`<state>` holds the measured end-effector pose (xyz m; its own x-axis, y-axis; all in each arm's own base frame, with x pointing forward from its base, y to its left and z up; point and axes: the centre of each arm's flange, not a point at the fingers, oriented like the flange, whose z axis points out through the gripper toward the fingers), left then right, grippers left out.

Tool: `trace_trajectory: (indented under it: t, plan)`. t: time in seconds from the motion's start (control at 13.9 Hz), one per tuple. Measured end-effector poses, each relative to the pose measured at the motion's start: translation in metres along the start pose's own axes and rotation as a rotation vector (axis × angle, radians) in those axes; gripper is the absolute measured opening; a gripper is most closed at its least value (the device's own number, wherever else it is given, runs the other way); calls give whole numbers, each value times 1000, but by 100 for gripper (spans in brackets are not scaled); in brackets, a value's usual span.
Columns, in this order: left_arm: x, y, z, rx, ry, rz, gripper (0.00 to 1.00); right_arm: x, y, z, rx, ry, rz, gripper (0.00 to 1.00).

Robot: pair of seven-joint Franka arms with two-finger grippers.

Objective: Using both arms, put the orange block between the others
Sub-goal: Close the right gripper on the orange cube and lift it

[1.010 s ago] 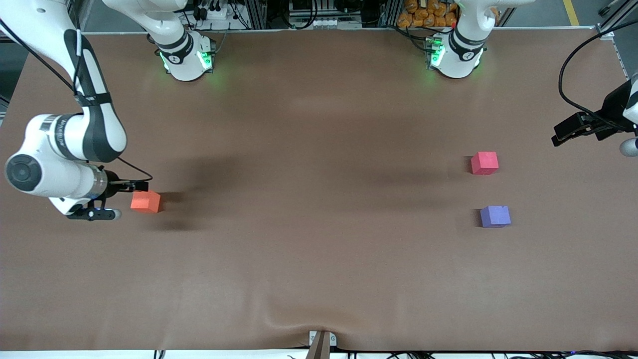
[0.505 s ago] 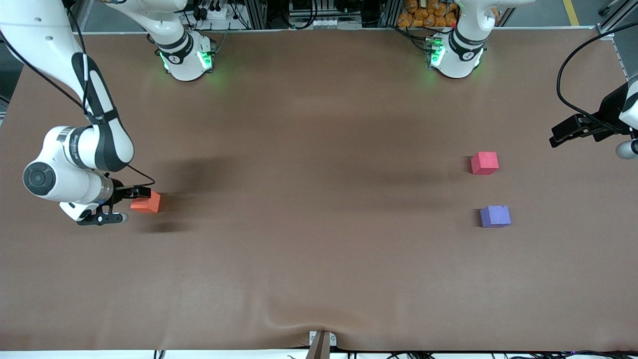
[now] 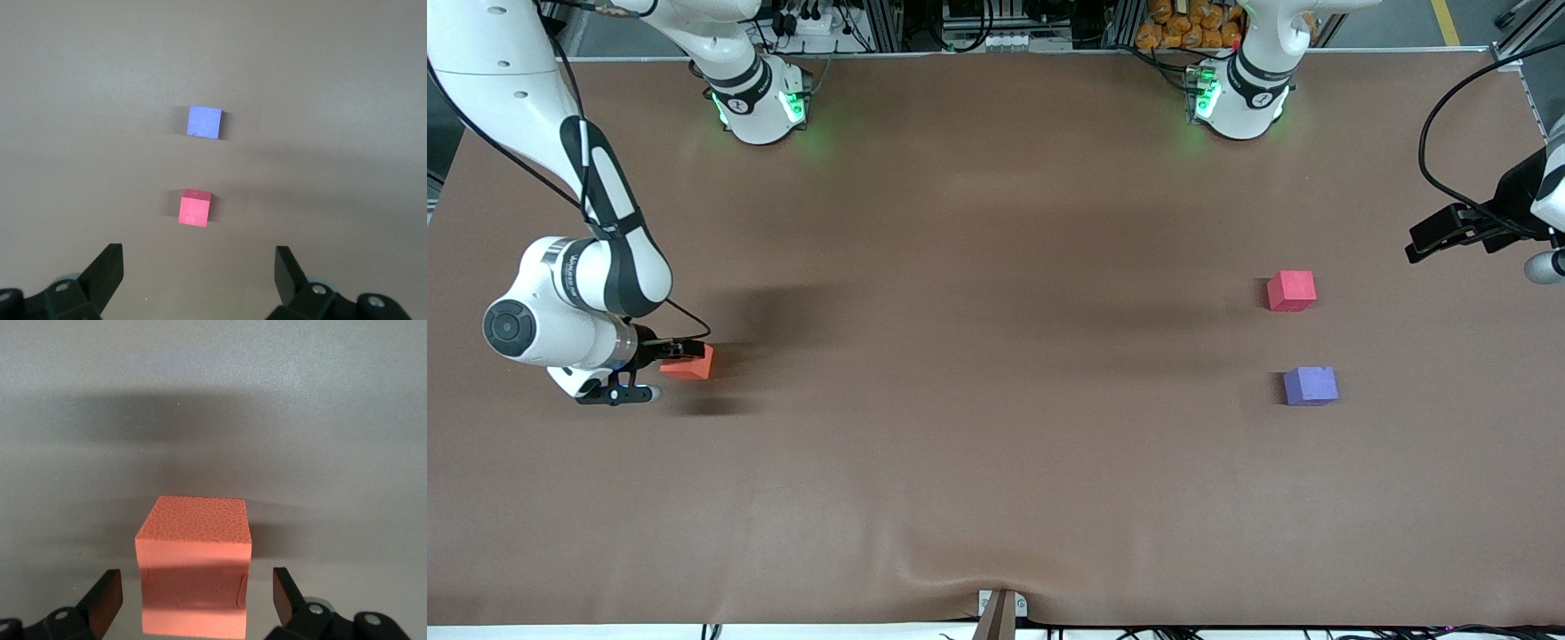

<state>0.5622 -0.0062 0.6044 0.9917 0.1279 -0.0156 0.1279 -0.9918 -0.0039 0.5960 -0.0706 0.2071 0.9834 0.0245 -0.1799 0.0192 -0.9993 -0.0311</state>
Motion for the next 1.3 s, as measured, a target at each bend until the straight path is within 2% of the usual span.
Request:
trace_trajectory:
  t: [0.43,0.58,0.65,0.79,0.87,1.15,1.3]
  plan:
    - [1,0,2,0,-3,0,100,5,2,21,-6,18,3,100]
    - [1,0,2,0,-3,0,100,6,2,25,-6,17,3,96]
    - [1,0,2,0,-3,0,100,6,2,25,-6,16,3,88]
    - [1,0,1,0,-2,1,100,6,2,25,-6,15,3,65]
    - [1,1,1,0,-2,1,100,6,2,25,-5,11,3,59]
    - [1,1,1,0,-2,1,100,11,-5,10,2,-8,-16,59]
    - [1,0,1,0,-2,0,100,24,-19,-24,-2,21,-65,58]
